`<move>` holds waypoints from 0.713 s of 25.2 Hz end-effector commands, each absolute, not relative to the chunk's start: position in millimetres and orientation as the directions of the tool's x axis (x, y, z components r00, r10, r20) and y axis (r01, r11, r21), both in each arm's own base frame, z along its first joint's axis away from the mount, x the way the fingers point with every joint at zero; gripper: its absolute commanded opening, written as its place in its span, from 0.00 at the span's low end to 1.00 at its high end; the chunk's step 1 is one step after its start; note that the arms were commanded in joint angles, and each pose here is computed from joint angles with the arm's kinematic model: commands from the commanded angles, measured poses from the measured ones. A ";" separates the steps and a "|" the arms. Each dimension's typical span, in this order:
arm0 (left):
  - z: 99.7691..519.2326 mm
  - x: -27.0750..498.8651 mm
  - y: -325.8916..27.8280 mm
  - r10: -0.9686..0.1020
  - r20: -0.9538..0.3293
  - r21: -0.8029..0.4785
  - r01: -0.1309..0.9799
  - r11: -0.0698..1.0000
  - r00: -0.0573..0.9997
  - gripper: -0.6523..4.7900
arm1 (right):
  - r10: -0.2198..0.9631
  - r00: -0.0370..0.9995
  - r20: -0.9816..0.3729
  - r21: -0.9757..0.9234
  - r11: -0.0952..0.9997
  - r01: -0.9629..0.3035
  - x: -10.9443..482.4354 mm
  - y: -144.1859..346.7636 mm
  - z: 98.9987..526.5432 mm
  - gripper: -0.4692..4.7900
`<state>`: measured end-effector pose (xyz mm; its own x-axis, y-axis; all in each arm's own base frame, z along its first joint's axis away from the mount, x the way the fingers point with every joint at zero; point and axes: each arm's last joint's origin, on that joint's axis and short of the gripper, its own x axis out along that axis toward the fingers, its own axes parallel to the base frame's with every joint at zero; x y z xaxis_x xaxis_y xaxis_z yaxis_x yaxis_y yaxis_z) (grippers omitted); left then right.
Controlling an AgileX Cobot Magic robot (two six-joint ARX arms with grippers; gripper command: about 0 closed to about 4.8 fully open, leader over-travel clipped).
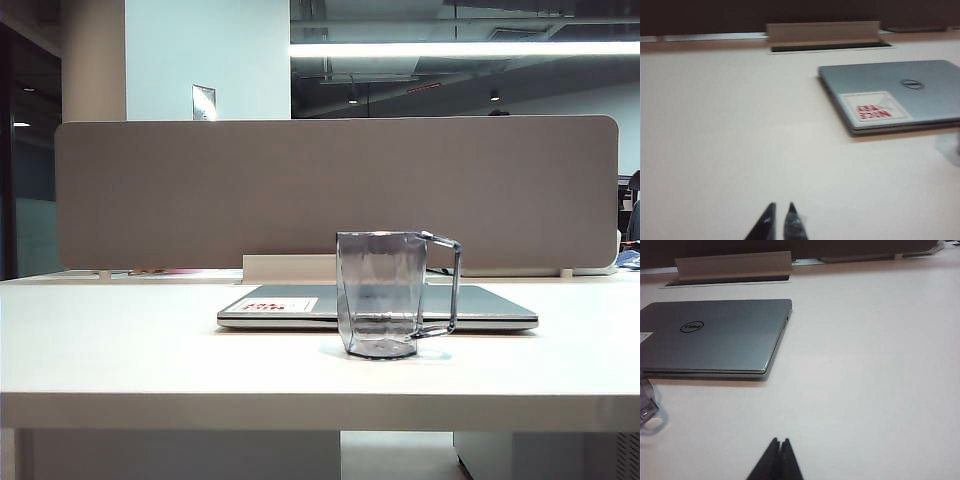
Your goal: Pick up the water cup and place it on the side of the laptop close to you.
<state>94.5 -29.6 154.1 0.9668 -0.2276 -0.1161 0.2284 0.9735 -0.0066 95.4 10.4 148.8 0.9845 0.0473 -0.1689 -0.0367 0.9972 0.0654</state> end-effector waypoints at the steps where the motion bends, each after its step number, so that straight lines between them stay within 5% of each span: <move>1: 158.4 94.1 -23.6 -0.181 -0.073 -0.011 0.180 0.984 0.981 0.16 | 0.050 0.985 -0.166 0.063 0.997 -0.040 95.6 10.6 147.6 0.07; 10: 158.9 97.0 5.0 0.119 -0.068 -0.011 -0.120 0.993 0.991 0.16 | 0.049 0.984 -0.170 0.063 0.997 -0.039 95.6 10.6 147.1 0.07; 18: 158.8 97.1 1.8 0.092 -0.068 -0.011 -0.093 0.996 0.993 0.16 | 0.049 0.984 -0.173 0.062 0.997 -0.039 95.5 10.5 146.9 0.07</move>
<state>97.2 1.8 157.2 0.9925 0.0945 -0.0771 -0.0956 0.9954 -0.0105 95.3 10.4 148.4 0.9839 0.0472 -0.1726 -0.0364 0.9972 0.0650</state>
